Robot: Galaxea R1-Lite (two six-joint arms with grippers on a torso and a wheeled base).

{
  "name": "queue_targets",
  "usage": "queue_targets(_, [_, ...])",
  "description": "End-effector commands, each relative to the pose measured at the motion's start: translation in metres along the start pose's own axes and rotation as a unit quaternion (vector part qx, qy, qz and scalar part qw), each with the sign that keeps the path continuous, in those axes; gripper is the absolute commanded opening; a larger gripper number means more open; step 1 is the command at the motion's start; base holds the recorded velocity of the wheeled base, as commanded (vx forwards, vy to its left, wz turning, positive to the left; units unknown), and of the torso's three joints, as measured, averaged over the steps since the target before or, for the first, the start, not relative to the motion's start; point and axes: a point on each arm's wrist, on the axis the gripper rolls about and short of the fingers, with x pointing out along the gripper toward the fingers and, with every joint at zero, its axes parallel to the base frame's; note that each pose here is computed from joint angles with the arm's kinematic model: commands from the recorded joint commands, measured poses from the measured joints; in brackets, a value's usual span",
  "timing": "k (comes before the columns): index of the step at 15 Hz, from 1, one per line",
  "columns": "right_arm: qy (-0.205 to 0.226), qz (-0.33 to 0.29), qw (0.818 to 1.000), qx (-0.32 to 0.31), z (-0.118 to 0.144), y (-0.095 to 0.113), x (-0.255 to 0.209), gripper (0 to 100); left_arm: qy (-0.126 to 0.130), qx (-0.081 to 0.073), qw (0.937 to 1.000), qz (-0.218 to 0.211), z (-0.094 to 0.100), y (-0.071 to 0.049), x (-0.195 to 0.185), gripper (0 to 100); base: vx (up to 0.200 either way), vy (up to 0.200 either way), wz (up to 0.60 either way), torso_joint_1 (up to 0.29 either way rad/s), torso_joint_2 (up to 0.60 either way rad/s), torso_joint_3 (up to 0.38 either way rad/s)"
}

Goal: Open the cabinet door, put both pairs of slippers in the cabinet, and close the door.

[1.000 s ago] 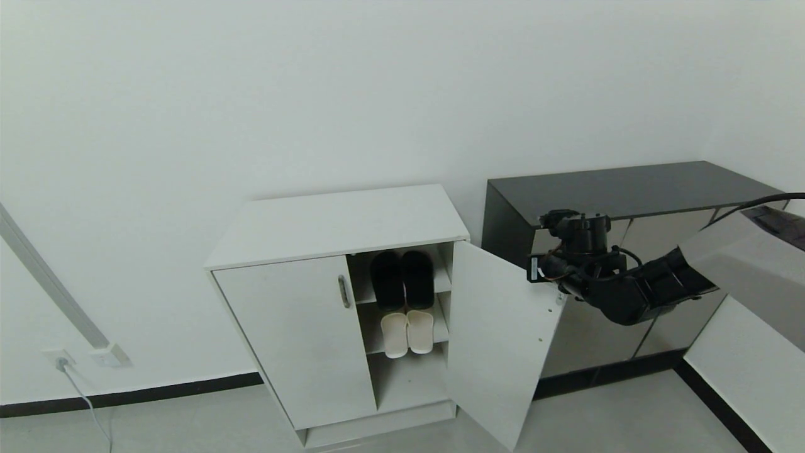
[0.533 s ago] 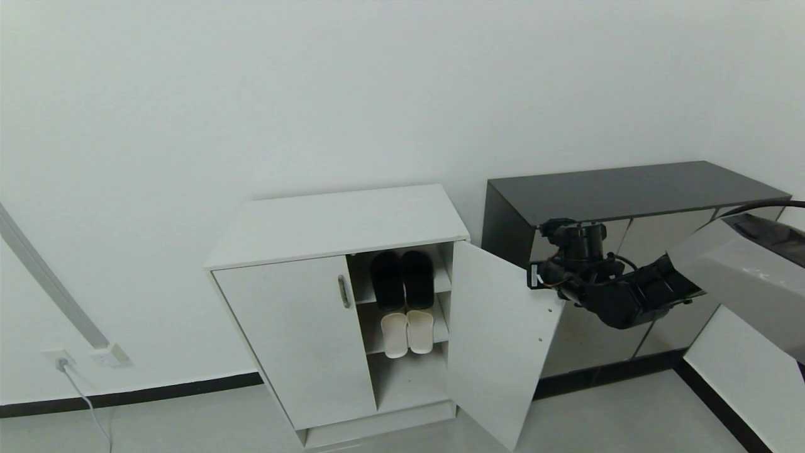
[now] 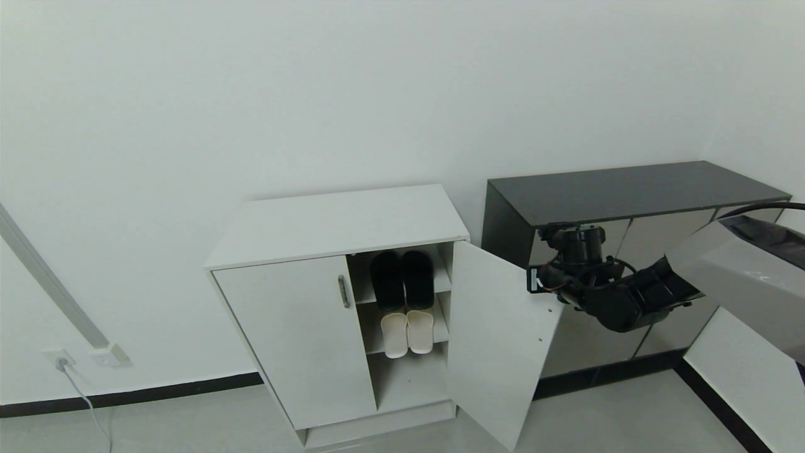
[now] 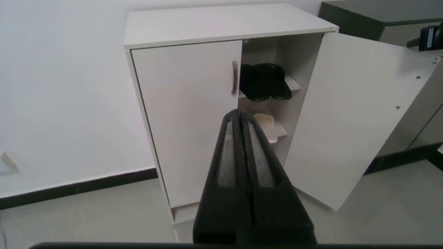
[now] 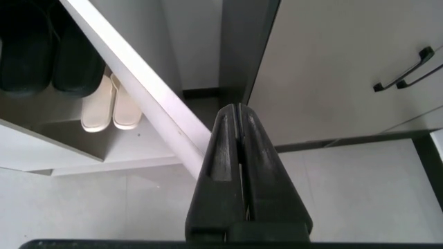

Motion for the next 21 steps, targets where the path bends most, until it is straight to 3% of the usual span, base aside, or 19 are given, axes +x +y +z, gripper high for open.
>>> queue_targets(1, [0.002, 0.000, 1.000, -0.001, -0.001, 0.000, -0.001, 0, 0.000, 0.000, 1.0000, 0.000, 0.000, 0.000, 0.000, 0, 0.000, 0.000, 0.00, 0.000, 0.00, 0.000])
queue_targets(5, [0.005, 0.013, 1.000, -0.006, -0.001, 0.010, -0.015, 0, 0.000, 0.000, 1.0000, 0.000, 0.000, 0.000, 0.000, 0, 0.000, 0.000, 0.00, 0.000, 0.00, 0.000])
queue_targets(13, [-0.004, 0.107, 0.994, -0.019, 0.003, 0.071, -0.093, 0, 0.000, -0.001, 1.0000, 0.000, 0.000, 0.000, 0.000, 0, 0.000, 0.000, 0.00, 0.000, 0.00, 0.000])
queue_targets(21, [-0.046, 0.149, 0.987, -0.040, -0.003, 0.092, -0.115, 0, 0.000, -0.002, 1.0000, 0.000, 0.000, 0.000, 0.000, 0, 0.000, 0.000, 0.00, 0.000, 0.00, 0.000])
